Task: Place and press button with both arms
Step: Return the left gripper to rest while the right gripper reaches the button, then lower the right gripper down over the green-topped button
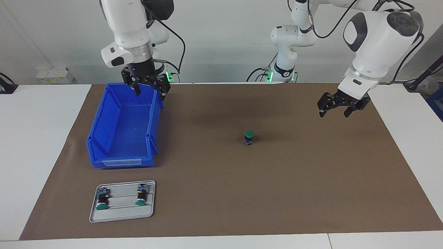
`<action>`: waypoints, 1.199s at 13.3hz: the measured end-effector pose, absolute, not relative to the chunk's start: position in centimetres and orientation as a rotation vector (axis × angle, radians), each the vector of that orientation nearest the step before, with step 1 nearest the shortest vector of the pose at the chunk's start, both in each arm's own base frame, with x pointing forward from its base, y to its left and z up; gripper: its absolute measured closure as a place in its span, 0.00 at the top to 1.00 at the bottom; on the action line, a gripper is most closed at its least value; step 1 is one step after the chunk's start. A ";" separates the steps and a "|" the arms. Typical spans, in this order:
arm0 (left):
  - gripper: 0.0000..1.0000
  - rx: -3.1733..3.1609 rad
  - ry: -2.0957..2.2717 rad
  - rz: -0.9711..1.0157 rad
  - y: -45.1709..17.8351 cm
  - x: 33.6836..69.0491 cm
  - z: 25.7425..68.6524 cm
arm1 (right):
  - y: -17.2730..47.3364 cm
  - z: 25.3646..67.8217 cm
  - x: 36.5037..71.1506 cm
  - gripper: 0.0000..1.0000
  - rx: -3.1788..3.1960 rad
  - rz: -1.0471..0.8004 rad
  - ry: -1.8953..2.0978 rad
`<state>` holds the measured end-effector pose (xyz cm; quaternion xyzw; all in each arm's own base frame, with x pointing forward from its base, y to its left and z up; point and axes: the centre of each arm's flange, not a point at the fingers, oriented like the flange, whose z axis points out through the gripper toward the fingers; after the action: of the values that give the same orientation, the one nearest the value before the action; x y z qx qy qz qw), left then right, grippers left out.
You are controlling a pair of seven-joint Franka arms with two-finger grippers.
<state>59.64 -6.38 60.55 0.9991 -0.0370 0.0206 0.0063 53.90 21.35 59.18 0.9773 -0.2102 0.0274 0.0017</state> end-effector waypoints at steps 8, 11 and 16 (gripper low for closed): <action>1.00 3.183 -0.119 0.032 -5.6 58.8 60.2 | 37.4 50.7 53.9 0.95 2.881 0.079 -1.202; 1.00 3.184 -0.119 0.030 -5.6 58.7 60.2 | 41.2 48.5 53.9 0.95 2.854 0.086 -1.308; 1.00 3.184 -0.119 0.031 -5.6 58.6 60.2 | 44.2 45.3 54.6 0.95 2.782 0.075 -1.453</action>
<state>58.59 -5.56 60.24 0.9990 -0.0374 0.0098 -0.0224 54.65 44.18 45.31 0.8861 -0.4628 0.0240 0.0009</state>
